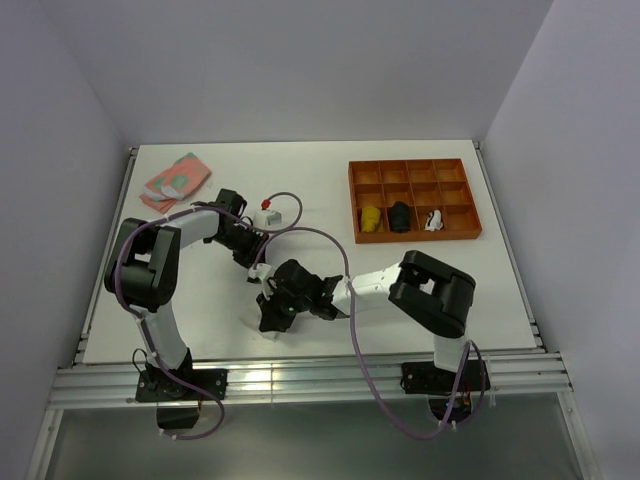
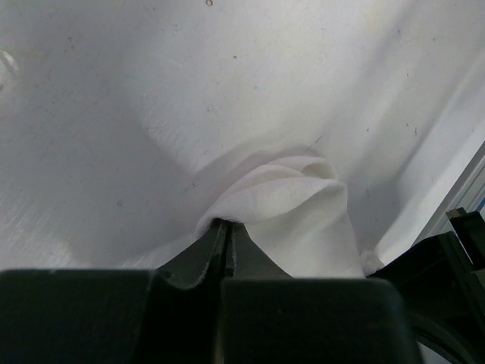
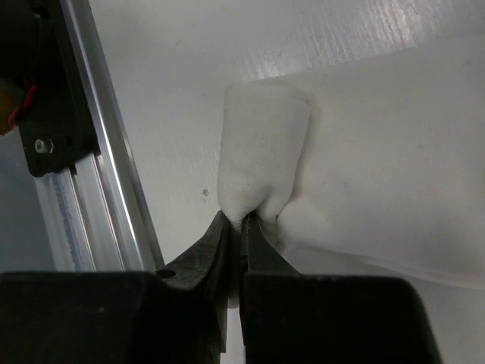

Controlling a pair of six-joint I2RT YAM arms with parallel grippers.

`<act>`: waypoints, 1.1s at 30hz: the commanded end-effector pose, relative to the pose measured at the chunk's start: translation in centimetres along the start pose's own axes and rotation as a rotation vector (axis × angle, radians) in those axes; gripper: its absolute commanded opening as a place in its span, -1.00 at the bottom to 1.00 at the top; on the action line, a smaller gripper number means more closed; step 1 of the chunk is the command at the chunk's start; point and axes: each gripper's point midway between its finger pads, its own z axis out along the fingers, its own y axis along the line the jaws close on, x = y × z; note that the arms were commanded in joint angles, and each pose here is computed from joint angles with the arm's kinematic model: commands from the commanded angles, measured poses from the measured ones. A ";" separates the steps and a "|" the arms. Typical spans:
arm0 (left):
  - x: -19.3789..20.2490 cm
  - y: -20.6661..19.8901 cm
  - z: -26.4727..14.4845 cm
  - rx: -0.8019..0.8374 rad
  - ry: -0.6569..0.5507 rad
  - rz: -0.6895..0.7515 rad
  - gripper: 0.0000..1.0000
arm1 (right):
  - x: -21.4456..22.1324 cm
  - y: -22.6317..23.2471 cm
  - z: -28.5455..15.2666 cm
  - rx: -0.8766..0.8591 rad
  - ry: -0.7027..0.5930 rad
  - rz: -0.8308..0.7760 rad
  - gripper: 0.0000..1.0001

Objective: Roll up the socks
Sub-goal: Roll the sock at the center of the board.

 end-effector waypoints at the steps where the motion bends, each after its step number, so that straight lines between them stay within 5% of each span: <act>1: -2.4 -0.2 -0.7 -0.015 -0.073 0.049 -0.88 | 7.1 -2.4 0.5 0.053 0.220 0.115 -1.00; 13: -6.1 -1.0 -3.1 -0.070 -0.229 0.092 -0.38 | 11.0 -4.5 2.0 0.132 0.384 0.215 -1.00; 26: -10.0 0.9 -9.5 -0.134 -0.446 0.023 -0.21 | 13.5 -5.6 1.6 0.168 0.466 0.282 -1.00; 33: -9.2 1.1 -12.7 -0.216 -0.481 0.143 -0.21 | 13.8 -6.4 1.2 0.202 0.492 0.311 -1.00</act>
